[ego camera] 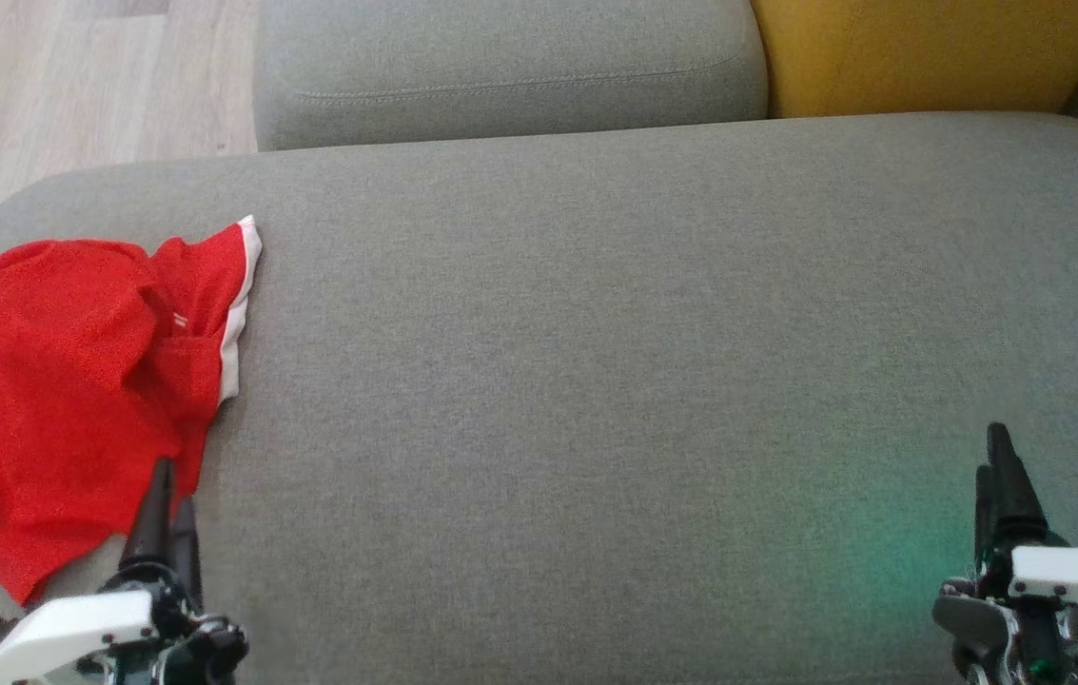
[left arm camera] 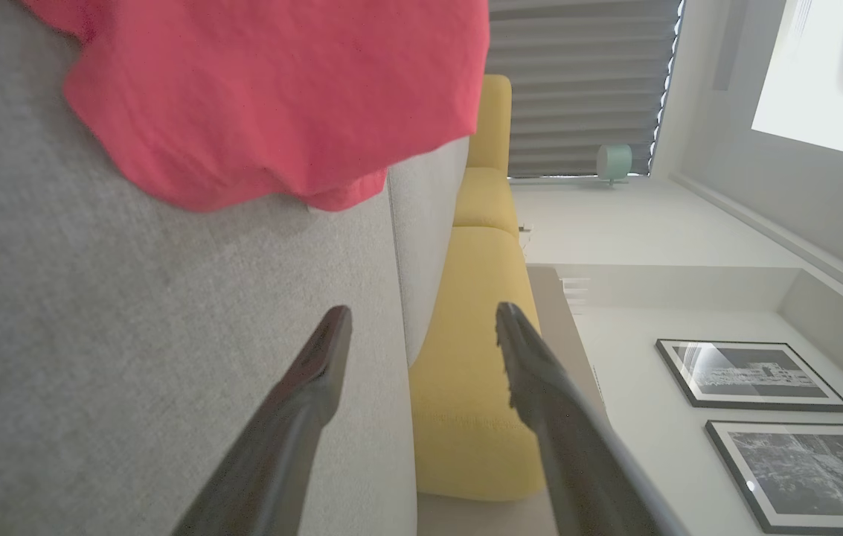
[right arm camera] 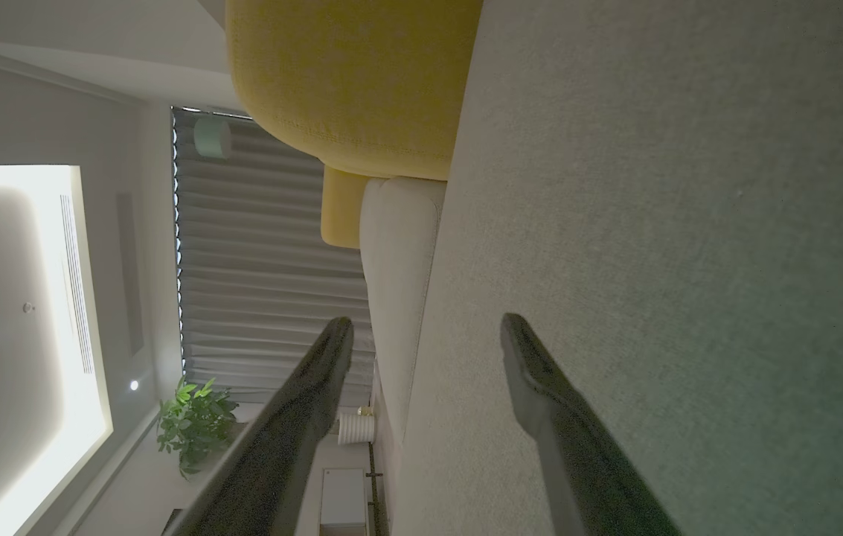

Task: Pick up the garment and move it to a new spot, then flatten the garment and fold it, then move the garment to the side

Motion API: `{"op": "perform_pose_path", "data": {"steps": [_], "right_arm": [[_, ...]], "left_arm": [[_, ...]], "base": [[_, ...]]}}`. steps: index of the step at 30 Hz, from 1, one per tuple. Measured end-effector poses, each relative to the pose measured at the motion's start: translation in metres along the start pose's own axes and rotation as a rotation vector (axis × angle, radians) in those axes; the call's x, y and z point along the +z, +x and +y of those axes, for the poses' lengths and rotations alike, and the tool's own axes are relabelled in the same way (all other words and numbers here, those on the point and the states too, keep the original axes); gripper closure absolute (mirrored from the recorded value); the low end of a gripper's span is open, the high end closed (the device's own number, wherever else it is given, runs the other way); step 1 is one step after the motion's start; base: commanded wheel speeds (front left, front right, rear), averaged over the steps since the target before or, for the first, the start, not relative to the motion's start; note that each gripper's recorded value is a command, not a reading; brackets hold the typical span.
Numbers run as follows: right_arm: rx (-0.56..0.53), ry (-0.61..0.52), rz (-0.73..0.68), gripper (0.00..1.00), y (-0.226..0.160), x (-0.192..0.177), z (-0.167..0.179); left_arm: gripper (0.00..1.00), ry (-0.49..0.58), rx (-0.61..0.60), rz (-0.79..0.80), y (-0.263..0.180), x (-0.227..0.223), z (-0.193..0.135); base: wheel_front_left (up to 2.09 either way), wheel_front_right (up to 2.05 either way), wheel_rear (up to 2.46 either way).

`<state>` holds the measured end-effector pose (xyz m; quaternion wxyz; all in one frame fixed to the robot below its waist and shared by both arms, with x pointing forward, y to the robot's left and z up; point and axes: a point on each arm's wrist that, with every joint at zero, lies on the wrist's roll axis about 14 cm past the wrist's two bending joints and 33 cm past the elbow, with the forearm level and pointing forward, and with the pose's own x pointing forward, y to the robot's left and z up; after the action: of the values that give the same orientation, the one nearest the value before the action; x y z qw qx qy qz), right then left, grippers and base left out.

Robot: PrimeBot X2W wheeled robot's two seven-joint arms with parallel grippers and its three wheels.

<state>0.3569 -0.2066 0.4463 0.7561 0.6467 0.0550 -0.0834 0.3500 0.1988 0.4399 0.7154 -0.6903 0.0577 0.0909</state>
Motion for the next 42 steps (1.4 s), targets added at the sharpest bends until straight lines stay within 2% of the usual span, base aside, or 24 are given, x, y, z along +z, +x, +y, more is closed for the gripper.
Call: {"op": "perform_pose_path", "data": {"steps": [12,18,28,42], "right_arm": [[0.082,-0.216,-0.010,0.00,0.008,0.000,0.030],[0.129,-0.353,-0.007,0.00,0.011,-0.006,0.045],[0.182,-0.565,0.003,0.00,0.012,-0.019,0.060],[0.247,-0.795,-0.010,0.00,0.013,-0.031,0.075]], "left_arm": [[0.00,0.091,-0.066,-0.054,0.006,0.013,-0.024],[0.00,0.173,-0.107,-0.072,0.007,0.015,-0.039],[0.00,0.398,-0.157,-0.060,0.007,0.000,-0.062],[0.00,0.684,-0.152,-0.066,0.007,-0.013,-0.064]], "base": [[0.00,0.00,0.00],[0.00,0.00,0.00],[0.00,0.00,0.00],[0.00,0.00,0.00]]}}
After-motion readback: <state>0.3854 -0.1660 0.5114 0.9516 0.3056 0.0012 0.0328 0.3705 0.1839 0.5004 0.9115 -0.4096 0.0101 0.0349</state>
